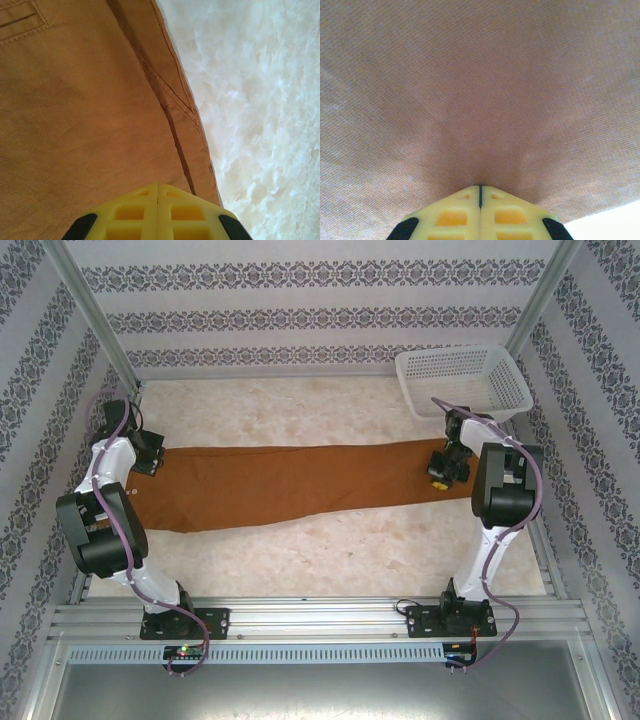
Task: Roll up the long pants
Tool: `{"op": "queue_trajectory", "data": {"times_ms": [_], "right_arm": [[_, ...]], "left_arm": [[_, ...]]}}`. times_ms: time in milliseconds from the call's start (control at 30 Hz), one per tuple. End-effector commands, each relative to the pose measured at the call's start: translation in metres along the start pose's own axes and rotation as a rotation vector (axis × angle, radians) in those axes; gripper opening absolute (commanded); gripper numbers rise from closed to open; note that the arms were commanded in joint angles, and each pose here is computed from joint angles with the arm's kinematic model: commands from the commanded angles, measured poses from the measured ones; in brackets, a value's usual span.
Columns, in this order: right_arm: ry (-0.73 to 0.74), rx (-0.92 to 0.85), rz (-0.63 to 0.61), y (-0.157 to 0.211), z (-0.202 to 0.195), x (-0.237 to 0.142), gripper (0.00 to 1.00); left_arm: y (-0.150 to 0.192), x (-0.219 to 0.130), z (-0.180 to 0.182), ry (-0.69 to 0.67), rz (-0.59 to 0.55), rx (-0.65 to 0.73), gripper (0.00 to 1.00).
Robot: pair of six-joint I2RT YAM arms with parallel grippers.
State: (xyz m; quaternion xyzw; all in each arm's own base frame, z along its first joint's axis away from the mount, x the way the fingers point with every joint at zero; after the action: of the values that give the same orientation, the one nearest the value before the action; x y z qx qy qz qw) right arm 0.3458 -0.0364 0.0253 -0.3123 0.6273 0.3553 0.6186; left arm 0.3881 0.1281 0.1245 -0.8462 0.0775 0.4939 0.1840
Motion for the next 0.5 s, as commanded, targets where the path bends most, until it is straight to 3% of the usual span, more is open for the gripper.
{"op": "queue_trajectory", "data": {"times_ms": [0,200,233,267,300,333,367,400,467], "right_arm": [[0.134,-0.013,0.027,0.024,-0.034,0.002,0.00],[0.095,0.039,0.009,0.021,-0.051,-0.019,0.02],[0.073,0.054,-0.010,0.018,-0.051,-0.027,0.29],[0.048,0.076,-0.038,0.014,-0.052,-0.039,0.64],[0.028,0.094,-0.062,0.009,-0.054,-0.050,0.87],[0.013,0.108,-0.085,0.003,-0.057,-0.061,0.97],[0.002,0.117,-0.110,-0.003,-0.060,-0.072,0.98],[-0.002,0.131,-0.131,-0.011,-0.067,-0.082,0.98],[0.003,0.172,-0.156,-0.027,-0.083,-0.096,0.98]], "left_arm": [[0.005,-0.008,-0.004,0.002,0.012,0.039,0.00],[0.010,-0.004,-0.006,0.024,0.040,0.022,0.00],[0.009,-0.005,-0.007,0.028,0.036,0.025,0.00],[0.009,-0.007,-0.008,0.033,0.032,0.030,0.05],[0.008,-0.009,-0.008,0.035,0.029,0.034,0.22],[0.007,-0.012,-0.010,0.042,0.025,0.038,0.55],[0.007,-0.014,-0.013,0.055,0.022,0.044,0.90],[0.006,-0.016,-0.015,0.066,0.022,0.046,1.00],[0.006,-0.020,-0.019,0.083,0.029,0.052,1.00]]}}
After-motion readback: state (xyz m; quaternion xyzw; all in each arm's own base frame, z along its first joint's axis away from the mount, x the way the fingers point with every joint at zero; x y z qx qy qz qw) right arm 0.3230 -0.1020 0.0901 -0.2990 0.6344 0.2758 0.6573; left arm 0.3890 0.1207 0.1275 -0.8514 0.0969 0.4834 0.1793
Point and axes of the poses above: each hand's point on the last joint's axis, 136 mm out from that joint toward the fingers, its own x axis out along the fingers, its own z axis along the line the jaws close on, y = z × x, the point moved 1 cm from there along -x, back along the fingers, and after that the axes turned 7 degrees about x, right-handed, at the moved point
